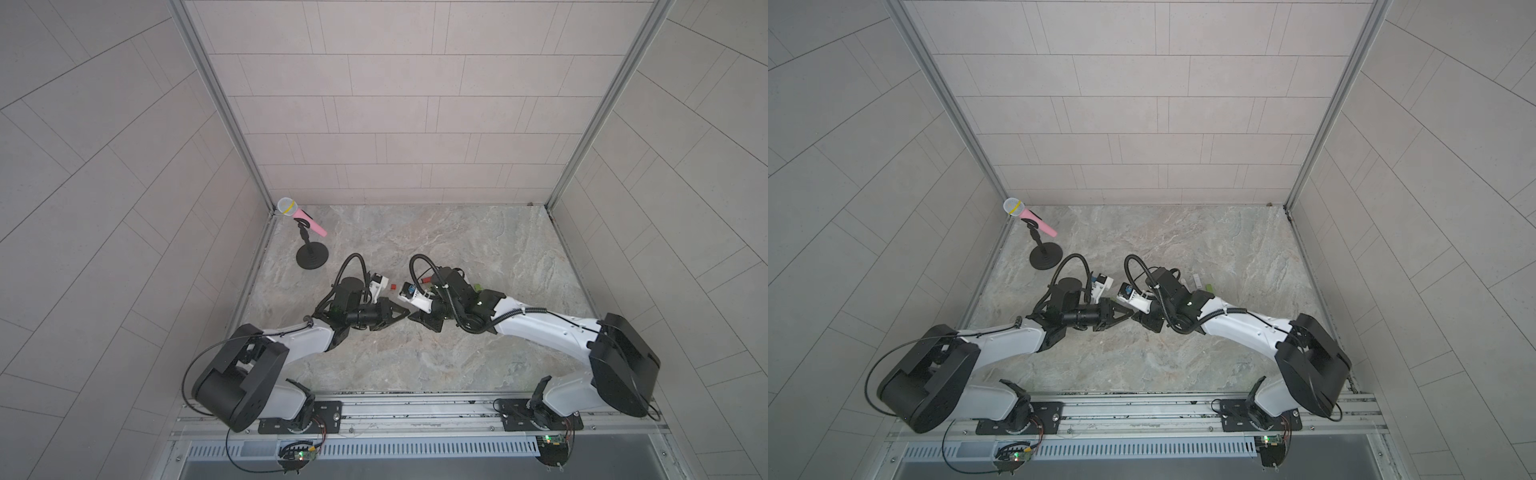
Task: Close the usb drive cover
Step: Pick up the cover from the center of the board, then adjust the USB drive at the center of the board, then pick up the USB drive from the center of the board.
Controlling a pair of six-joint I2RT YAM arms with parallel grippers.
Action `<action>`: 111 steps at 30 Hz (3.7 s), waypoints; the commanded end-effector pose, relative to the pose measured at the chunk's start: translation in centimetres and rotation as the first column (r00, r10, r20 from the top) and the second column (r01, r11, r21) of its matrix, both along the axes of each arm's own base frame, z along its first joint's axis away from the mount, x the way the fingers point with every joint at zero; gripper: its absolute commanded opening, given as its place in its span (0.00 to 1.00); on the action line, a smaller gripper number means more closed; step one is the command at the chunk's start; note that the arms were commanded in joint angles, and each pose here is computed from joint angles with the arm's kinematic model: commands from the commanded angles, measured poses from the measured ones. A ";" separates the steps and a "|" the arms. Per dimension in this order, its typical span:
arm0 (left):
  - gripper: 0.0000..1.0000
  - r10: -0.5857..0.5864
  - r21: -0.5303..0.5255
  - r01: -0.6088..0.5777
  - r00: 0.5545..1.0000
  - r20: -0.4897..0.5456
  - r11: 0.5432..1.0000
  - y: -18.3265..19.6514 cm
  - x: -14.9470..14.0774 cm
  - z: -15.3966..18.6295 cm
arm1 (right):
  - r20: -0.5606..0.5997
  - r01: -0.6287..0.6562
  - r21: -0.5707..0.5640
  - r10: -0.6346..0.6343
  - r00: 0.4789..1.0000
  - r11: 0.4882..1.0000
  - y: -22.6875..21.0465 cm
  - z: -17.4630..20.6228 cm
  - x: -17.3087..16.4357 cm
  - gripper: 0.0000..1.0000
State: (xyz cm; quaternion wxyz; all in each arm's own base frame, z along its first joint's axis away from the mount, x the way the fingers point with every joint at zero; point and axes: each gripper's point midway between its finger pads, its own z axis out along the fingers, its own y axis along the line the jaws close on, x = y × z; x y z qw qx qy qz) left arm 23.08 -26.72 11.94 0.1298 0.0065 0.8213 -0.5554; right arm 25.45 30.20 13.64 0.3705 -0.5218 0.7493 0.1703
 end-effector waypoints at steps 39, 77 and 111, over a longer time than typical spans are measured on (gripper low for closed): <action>0.06 0.019 0.011 -0.021 0.985 0.169 1.000 0.7 0.4 5.1 | -0.502 0.576 -0.425 -0.711 0.492 0.698 -14.7 -10.7 1.9 0.67; 0.05 0.037 0.041 -0.046 0.982 0.183 0.998 1.7 0.3 4.8 | -0.316 -0.071 -0.521 -0.115 0.942 0.850 -13.7 -6.7 -0.9 0.64; 0.06 0.049 0.029 -0.055 0.983 0.179 0.998 3.3 0.7 4.4 | -0.421 -0.234 -0.653 -0.089 0.903 0.720 -15.9 -13.6 -1.1 0.31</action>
